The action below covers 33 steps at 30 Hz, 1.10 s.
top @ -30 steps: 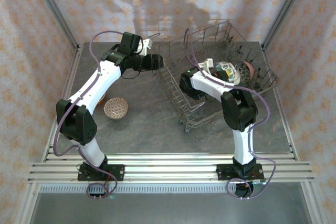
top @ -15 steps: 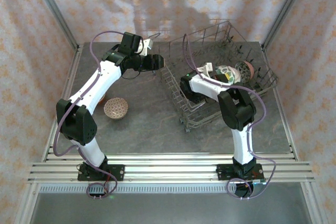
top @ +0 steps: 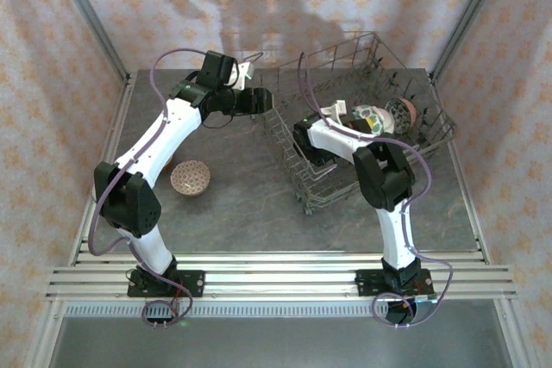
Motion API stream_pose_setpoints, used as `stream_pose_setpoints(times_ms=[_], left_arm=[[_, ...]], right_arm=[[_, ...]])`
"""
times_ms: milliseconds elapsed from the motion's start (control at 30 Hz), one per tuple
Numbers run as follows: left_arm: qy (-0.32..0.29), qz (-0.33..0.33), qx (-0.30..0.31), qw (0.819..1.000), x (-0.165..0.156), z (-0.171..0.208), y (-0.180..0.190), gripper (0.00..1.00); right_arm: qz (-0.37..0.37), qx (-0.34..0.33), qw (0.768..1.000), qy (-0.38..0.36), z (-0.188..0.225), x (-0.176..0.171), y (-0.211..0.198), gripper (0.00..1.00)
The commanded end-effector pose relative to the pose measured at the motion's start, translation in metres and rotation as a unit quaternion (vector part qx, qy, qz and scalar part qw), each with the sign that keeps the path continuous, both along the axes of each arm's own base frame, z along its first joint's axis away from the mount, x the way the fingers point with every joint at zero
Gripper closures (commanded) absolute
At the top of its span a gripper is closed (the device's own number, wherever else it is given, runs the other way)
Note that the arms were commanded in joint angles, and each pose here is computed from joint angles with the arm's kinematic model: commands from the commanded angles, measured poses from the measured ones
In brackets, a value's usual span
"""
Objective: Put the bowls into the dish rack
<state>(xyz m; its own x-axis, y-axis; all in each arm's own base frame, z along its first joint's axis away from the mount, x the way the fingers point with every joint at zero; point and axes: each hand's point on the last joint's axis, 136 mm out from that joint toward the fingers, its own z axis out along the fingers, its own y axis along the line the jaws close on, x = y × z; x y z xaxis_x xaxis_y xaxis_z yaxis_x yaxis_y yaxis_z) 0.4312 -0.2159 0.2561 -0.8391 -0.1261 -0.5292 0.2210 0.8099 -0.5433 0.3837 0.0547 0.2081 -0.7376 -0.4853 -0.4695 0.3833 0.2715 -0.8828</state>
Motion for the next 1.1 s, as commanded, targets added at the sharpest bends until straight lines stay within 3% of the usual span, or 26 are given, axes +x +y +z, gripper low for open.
stream_pose_setpoints(times_ms=[0, 100, 200, 400, 1067], left_arm=[[-0.003, -0.002, 0.01, 1.0, -0.001, 0.003, 0.0, 0.32], [-0.004, 0.0, 0.011, 1.0, -0.001, 0.003, 0.001, 0.32], [-0.003, -0.001, 0.01, 1.0, -0.001, 0.003, 0.0, 0.32], [-0.004, -0.002, 0.009, 1.0, -0.002, 0.003, -0.001, 0.32], [-0.004, -0.002, 0.009, 1.0, -0.005, 0.001, -0.004, 0.32]], right_arm=[[0.094, -0.13, 0.987, 0.007, 0.027, 0.028, 0.02, 1.0], [0.094, -0.128, 0.987, 0.006, 0.024, 0.028, 0.019, 0.99], [0.093, -0.127, 0.987, 0.007, 0.022, 0.029, 0.019, 0.88], [0.093, -0.125, 0.988, 0.004, 0.021, 0.032, 0.021, 0.79], [0.054, -0.08, 0.995, -0.007, 0.035, 0.022, 0.009, 0.71]])
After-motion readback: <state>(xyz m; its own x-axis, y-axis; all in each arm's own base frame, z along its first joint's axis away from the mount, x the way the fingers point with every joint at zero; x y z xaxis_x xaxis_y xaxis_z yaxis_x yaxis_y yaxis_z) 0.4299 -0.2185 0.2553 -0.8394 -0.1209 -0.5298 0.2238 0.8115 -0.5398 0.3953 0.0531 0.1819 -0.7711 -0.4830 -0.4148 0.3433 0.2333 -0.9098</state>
